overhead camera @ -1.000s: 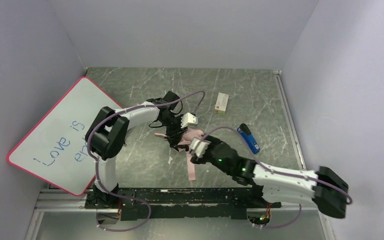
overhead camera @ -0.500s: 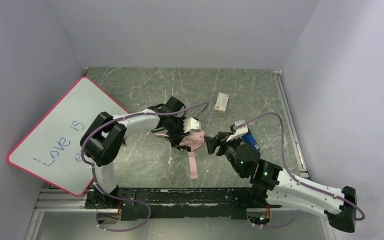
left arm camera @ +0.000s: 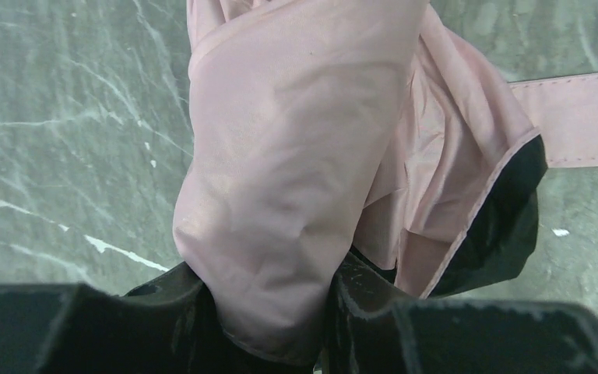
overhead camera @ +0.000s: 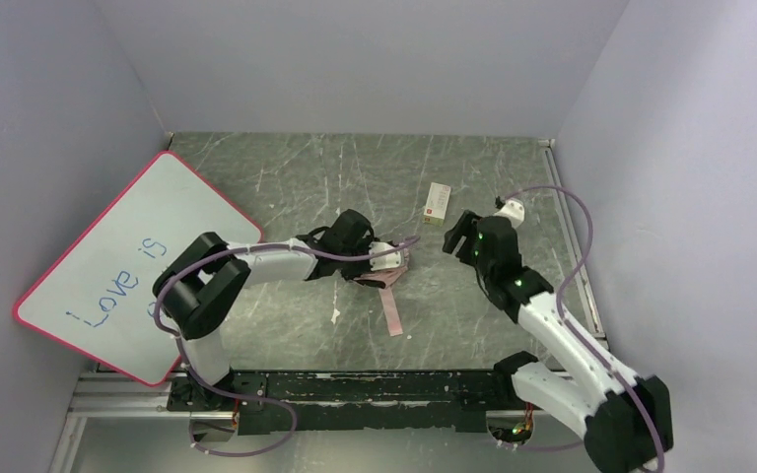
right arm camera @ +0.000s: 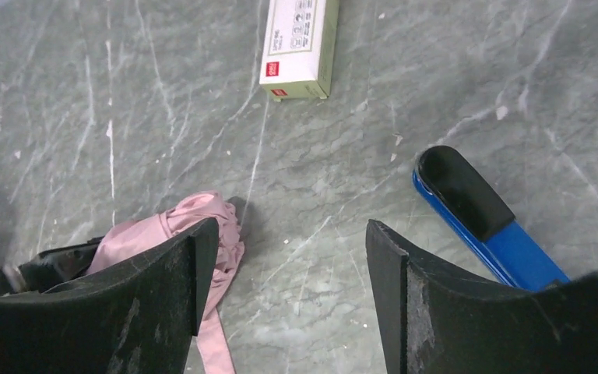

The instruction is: Put away the umbrella

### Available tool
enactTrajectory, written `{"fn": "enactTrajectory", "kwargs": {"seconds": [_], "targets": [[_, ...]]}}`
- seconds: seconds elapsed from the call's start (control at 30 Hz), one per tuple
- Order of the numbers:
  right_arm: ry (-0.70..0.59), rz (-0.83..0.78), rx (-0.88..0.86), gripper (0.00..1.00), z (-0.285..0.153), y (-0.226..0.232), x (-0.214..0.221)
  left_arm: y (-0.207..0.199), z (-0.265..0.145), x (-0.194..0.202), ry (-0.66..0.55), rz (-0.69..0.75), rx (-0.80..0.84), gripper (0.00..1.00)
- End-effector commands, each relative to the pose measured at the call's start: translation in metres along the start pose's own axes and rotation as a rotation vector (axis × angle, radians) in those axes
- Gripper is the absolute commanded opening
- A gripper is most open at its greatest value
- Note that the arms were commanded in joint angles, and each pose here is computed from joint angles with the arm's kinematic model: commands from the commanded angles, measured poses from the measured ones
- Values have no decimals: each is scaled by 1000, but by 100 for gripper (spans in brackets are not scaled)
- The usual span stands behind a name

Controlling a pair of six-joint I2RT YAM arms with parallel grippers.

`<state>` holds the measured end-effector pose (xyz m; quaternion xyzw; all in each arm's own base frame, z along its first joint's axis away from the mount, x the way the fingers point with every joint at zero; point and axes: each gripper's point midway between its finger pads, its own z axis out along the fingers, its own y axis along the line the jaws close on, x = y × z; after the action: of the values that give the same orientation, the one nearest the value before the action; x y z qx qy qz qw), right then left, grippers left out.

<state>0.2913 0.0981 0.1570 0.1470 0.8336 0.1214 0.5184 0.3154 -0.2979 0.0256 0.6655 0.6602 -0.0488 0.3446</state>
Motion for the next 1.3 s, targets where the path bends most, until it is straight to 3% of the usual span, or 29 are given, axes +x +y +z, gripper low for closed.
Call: {"fn": "enactTrajectory", "kwargs": {"seconds": [0.0, 0.3, 0.43, 0.73, 0.9, 1.03, 1.13, 1.27], "targets": [[101, 6, -127, 74, 24, 22, -5, -34, 12, 69, 252, 36, -11, 5], [76, -329, -397, 78, 83, 74, -22, -37, 15, 66, 299, 114, -151, 5], [122, -512, -564, 80, 101, 89, -13, -39, 15, 66, 315, 155, -202, 5], [286, -967, -1091, 81, 85, 111, 35, -52, 19, 67, 353, 260, -256, 5], [408, -1023, -1304, 81, 72, 113, 51, -52, 18, 67, 360, 283, -278, 5], [583, -970, -1401, 80, 72, 107, 74, -53, 20, 65, 362, 304, -290, 5], [664, -1005, -1383, 82, 77, 103, 89, -54, 21, 66, 368, 315, -297, 5], [676, -1101, -1302, 84, 91, 97, 107, -54, 21, 65, 366, 332, -313, 5]]}}
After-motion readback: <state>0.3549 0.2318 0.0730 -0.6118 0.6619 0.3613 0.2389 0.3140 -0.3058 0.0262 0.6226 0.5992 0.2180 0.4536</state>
